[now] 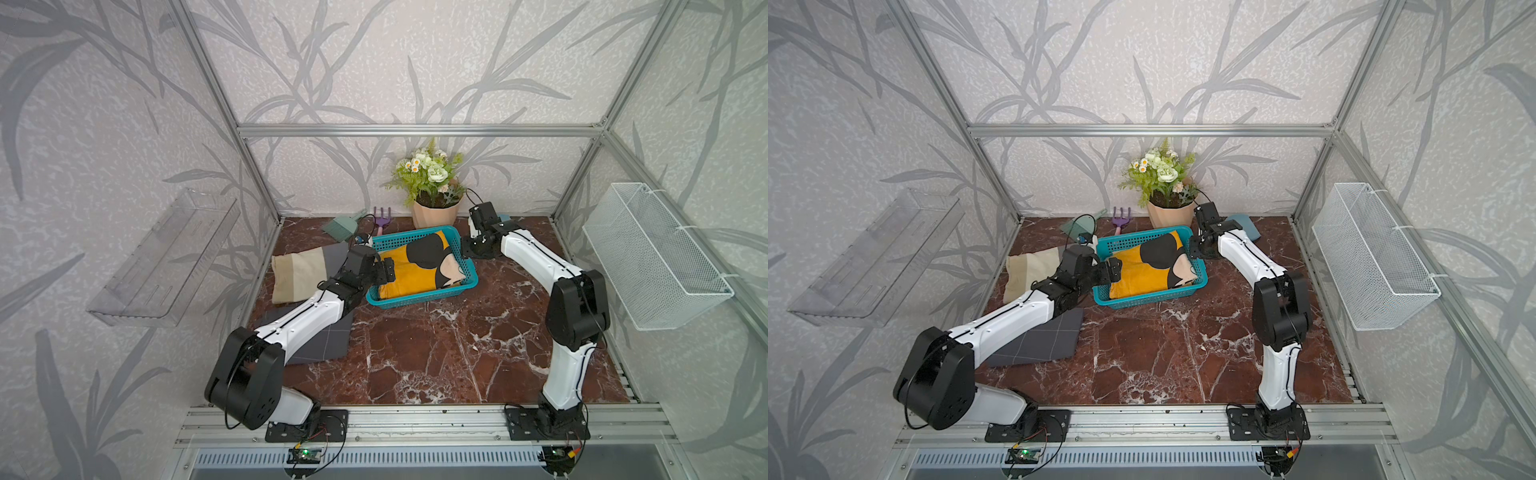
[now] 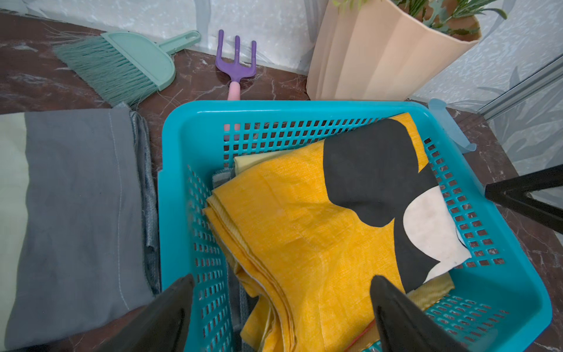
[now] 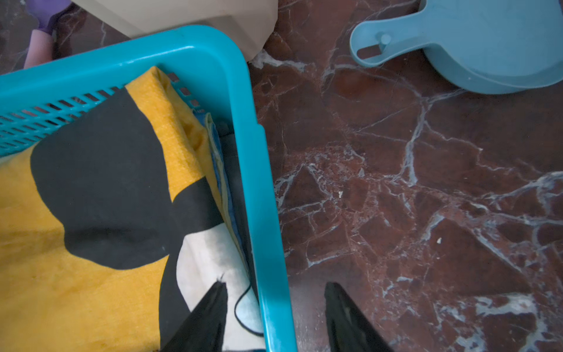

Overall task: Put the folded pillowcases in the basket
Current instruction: Place the pillowcase in the basket, then adjust the basket at the center of the board.

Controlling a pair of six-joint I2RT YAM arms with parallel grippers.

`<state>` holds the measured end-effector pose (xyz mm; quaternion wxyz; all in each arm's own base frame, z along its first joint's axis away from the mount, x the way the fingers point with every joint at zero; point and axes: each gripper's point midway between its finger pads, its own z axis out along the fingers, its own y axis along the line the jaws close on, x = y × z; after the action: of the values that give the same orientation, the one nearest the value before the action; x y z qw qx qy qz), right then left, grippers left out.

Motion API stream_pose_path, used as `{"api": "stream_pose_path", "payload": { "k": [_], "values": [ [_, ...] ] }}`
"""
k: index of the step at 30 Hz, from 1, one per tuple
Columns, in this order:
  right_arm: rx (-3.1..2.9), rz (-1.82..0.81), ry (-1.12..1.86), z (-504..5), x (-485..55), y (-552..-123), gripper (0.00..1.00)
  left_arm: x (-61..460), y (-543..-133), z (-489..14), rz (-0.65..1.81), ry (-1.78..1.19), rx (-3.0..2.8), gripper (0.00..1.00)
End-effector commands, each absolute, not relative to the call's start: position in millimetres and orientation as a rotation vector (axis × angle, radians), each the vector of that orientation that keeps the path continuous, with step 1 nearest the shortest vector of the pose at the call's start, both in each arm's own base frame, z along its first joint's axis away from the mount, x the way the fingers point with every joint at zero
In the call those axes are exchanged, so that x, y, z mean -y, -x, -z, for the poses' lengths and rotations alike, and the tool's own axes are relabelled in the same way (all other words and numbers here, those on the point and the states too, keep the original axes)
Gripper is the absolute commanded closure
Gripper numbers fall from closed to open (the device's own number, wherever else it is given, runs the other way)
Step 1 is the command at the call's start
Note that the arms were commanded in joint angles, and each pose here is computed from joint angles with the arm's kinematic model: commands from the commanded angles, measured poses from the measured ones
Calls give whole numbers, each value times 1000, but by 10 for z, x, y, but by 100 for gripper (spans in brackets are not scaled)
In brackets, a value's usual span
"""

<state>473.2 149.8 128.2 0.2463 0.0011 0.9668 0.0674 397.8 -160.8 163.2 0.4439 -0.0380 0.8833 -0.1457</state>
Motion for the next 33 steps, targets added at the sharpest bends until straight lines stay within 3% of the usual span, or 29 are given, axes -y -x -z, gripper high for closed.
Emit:
{"api": "stream_pose_path", "payload": {
  "k": [1, 6, 11, 14, 23, 24, 25, 27, 28, 33],
  "values": [
    [-2662, -198, -6, -1221, -1496, -4782, 48, 1555, -3950, -1586, 366, 110, -2199, 8],
    [-2704, -187, -34, -1027, -1453, -4783, 52, 1511, -3943, -1522, 364, 119, -2212, 8],
    [-2710, -172, -79, -973, -1334, -4742, 81, 1465, -3936, -1502, 350, 127, -2219, 7],
    [-2711, -153, -102, -979, -1232, -4696, 93, 1409, -3934, -1510, 334, 138, -2219, 7],
    [-2715, -116, -246, -938, -734, -4452, 92, 1180, -3780, -1497, 275, 173, -2232, 7],
    [-2712, -114, -258, -939, -684, -4431, 89, 1156, -3746, -1491, 273, 178, -2234, 6],
    [-2708, -116, -262, -949, -656, -4422, 75, 1134, -3718, -1494, 271, 185, -2233, 6],
    [-2692, -104, -252, -1029, -625, -4398, 14, 1084, -3662, -1488, 265, 206, -2226, 6],
    [-2679, -105, -251, -1092, -621, -4385, 0, 1066, -3643, -1496, 265, 213, -2222, 6],
    [-2518, -176, -187, -1714, -793, -4239, 1, 972, -3481, -1410, 238, 254, -2278, 4]
  ]
}}
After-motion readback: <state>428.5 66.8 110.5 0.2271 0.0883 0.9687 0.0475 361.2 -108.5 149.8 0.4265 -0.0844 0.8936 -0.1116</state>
